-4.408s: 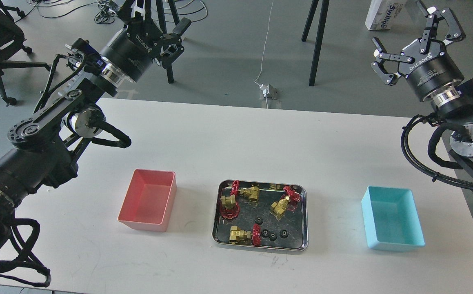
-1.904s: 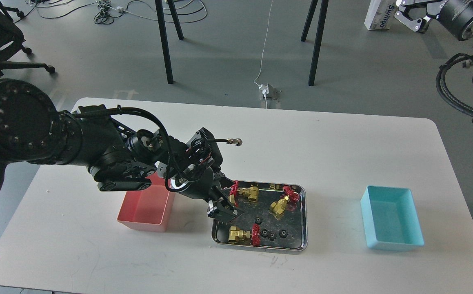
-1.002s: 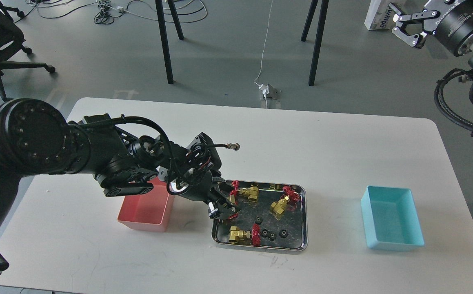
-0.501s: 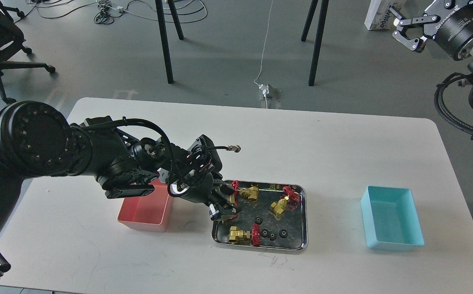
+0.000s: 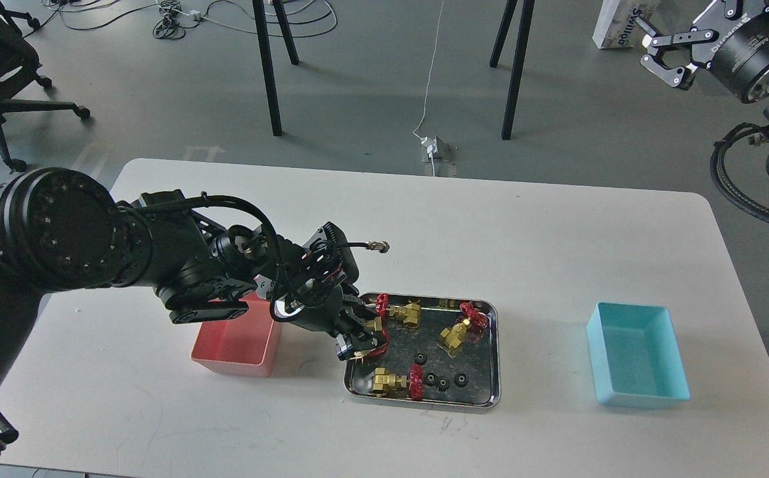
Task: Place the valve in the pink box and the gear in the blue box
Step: 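Lower the left gripper and grasp a brass fitting in the tray, then lift the brass fitting and carry it toward the pink box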
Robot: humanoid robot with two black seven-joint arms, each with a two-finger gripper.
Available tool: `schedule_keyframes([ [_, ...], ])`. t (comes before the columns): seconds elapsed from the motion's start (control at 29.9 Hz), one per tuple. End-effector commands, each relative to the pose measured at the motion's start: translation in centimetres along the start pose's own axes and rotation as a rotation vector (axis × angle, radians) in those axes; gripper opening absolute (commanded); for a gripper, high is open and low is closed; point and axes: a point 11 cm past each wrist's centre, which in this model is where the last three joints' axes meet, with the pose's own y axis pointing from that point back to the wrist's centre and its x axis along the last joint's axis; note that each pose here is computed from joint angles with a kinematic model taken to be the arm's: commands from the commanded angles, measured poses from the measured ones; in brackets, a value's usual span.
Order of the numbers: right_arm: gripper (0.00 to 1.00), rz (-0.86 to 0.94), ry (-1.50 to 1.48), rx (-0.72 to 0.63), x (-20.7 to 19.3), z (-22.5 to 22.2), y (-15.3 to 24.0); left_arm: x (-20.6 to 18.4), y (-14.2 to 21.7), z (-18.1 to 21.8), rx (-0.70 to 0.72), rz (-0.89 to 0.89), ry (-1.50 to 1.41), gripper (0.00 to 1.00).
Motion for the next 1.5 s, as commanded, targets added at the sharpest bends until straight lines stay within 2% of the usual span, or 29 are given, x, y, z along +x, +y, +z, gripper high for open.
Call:
schedule_keyframes([
  [0.0, 0.99, 0.000, 0.001, 0.001, 0.0, 0.0, 0.1, 0.0, -0.1, 0.1, -0.002, -0.003, -0.006, 0.40],
  [0.3, 0.99, 0.004, 0.000, 0.003, 0.2, -0.1, 0.3, 0.1, -0.4, 0.1, -0.001, 0.000, -0.010, 0.29],
  [0.53, 0.99, 0.012, -0.004, -0.003, 0.6, 0.3, 0.6, 0.1, -0.1, -0.2, 0.006, 0.003, -0.007, 0.13],
  [0.7, 0.99, 0.015, -0.004, -0.004, 0.6, 0.3, 0.6, 0.2, 0.4, -0.3, 0.008, 0.002, -0.011, 0.09],
  [1.17, 0.99, 0.017, -0.013, 0.022, 0.5, -0.4, 0.5, 2.8, 7.1, -1.2, 0.028, 0.086, 0.046, 0.10],
  [1.4, 0.99, 0.078, -0.031, 0.040, 0.3, -0.8, -0.2, 2.6, 13.4, -2.7, 0.100, 0.136, 0.076, 0.10],
  [1.47, 0.99, 0.103, -0.033, 0.028, -1.2, -0.5, -1.3, 1.7, 14.9, -3.2, 0.123, 0.146, 0.092, 0.09],
])
